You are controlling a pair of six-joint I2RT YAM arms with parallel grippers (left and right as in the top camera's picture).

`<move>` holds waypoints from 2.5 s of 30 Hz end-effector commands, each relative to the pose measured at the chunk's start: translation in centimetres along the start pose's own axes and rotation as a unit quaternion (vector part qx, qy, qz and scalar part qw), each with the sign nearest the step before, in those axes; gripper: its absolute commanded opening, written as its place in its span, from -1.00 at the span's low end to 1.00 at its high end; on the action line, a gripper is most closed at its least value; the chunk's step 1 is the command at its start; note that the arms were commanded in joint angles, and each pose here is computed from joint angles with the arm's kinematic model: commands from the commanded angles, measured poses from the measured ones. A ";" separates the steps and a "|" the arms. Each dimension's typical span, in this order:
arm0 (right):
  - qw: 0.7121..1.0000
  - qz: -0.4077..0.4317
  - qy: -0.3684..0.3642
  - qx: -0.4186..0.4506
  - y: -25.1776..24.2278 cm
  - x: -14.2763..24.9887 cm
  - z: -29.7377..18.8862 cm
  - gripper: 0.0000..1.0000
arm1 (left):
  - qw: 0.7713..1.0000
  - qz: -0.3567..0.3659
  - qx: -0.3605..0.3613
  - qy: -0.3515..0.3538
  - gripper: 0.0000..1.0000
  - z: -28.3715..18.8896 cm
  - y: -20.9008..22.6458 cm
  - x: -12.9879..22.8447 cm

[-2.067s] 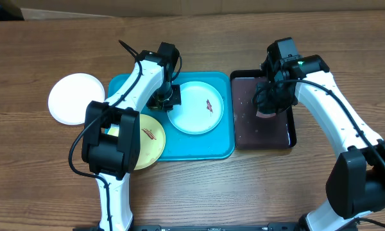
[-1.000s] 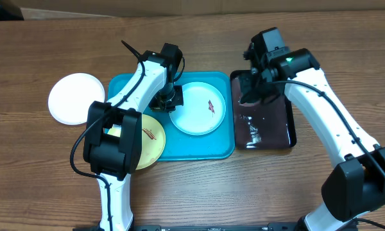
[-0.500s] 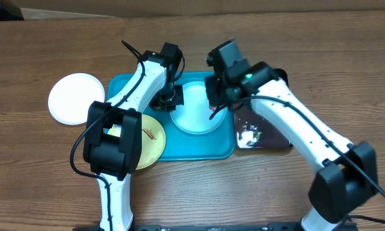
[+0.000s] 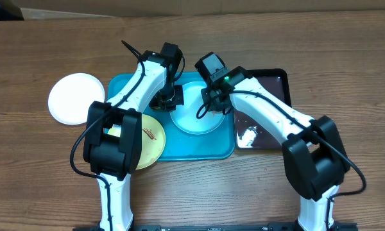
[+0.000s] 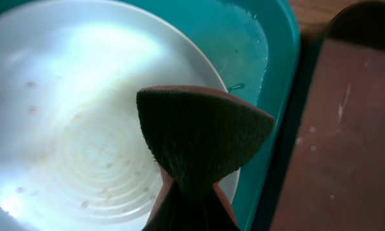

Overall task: Clean dirty plates on tray and stack at the side
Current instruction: 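Scrub the light-blue plate with the sponge in the right gripper, then lower the sponge into the black tray and open the right gripper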

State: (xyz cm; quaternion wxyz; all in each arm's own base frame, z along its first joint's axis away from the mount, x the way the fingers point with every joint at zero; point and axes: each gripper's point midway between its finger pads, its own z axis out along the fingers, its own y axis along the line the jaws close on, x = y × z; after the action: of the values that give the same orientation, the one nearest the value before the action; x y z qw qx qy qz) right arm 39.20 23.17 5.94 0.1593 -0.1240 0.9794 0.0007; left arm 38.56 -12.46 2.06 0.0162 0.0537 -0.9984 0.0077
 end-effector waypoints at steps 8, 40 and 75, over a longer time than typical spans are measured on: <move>1.000 0.006 0.025 0.014 0.1 1.1 3.7 -0.93 | 1.000 0.014 0.012 -0.012 -0.92 -1.2 -0.6 0.0; 0.910 0.016 0.132 -0.394 11.3 2.2 1.6 -0.93 | 1.000 0.014 0.012 -0.012 -0.92 -1.2 -0.6 0.0; 0.981 0.113 0.151 -0.038 -14.0 5.6 1.0 -0.26 | 1.000 0.020 0.004 -0.020 -0.39 -1.2 -0.3 -0.3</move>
State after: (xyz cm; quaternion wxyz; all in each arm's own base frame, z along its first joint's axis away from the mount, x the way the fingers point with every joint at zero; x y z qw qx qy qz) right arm 37.76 8.53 3.48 -0.0051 -0.0138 0.9988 0.0471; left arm 38.77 -12.22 2.10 0.0106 0.0447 -0.9989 0.0020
